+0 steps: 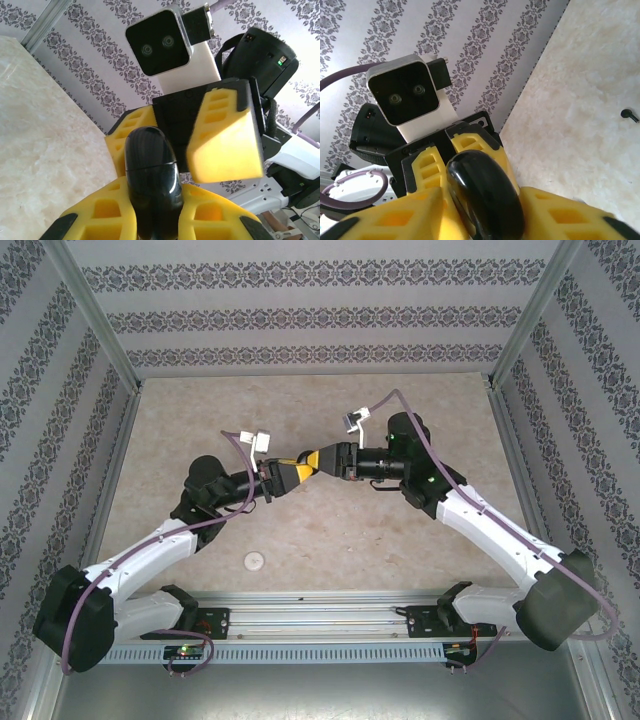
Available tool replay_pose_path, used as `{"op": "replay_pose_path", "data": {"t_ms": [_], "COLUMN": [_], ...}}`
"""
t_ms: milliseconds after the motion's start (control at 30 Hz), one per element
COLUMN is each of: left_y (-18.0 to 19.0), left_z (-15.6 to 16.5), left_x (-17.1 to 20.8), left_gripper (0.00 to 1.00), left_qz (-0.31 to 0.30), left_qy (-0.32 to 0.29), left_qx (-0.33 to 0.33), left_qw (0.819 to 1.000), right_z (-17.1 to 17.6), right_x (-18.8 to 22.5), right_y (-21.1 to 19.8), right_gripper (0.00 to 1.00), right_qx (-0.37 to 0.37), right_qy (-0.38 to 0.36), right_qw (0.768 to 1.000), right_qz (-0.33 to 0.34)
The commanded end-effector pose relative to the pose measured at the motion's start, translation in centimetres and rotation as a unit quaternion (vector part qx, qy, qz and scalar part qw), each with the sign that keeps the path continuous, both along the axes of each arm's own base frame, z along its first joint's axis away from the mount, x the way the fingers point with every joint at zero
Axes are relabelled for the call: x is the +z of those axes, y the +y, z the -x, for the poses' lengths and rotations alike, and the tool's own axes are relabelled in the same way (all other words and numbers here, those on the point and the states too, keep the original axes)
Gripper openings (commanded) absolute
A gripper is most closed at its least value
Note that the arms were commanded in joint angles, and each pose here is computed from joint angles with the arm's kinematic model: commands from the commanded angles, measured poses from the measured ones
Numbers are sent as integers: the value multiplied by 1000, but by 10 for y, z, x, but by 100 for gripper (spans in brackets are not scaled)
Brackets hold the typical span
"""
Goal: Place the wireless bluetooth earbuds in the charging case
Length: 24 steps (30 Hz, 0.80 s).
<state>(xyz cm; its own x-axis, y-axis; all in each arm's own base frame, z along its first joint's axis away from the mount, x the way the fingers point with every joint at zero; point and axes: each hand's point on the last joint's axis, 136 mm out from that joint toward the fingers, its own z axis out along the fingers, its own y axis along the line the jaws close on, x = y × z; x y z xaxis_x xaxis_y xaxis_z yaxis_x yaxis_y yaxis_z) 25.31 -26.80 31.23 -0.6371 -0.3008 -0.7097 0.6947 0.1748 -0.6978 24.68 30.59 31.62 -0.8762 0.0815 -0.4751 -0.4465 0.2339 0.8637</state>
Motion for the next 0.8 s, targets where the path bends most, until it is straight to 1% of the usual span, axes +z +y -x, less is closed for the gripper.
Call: {"op": "replay_pose_path", "data": {"t_ms": [0, 133, 333, 433, 533, 600, 633, 700, 767], "left_y": [4, 3, 2, 3, 6, 9, 10, 14, 19], "left_z": [4, 5, 7, 7, 6, 6, 6, 4, 2], "left_x": [28, 25, 20, 19, 17, 16, 16, 13, 9], "left_gripper": [3, 4, 14, 22, 40, 51, 55, 60, 61], "left_qz": [25, 23, 17, 12, 4, -2, -5, -14, -28], "left_qy": [-31, -24, -16, -14, -13, -13, -14, -9, -4], "left_qx": [-10, -19, -28, -27, -20, -13, -9, 2, 16], "left_qw": [999, 999, 999, 999, 1000, 1000, 1000, 1000, 999], "right_z": [7, 10, 11, 10, 9, 9, 9, 9, 8], "right_x": [22, 23, 23, 22, 19, 17, 16, 15, 14], "right_y": [3, 4, 6, 5, 4, 3, 2, 0, -3], "right_gripper": [35, 25, 16, 14, 12, 12, 12, 12, 12], "right_qx": [20, 29, 38, 37, 32, 28, 25, 20, 13], "right_qy": [-35, -40, -48, -53, -58, -64, -66, -74, -82], "right_qw": [999, 998, 998, 997, 998, 998, 998, 997, 996], "right_qz": [-29, -31, -32, -29, -17, -6, 0, 12, 22]}}
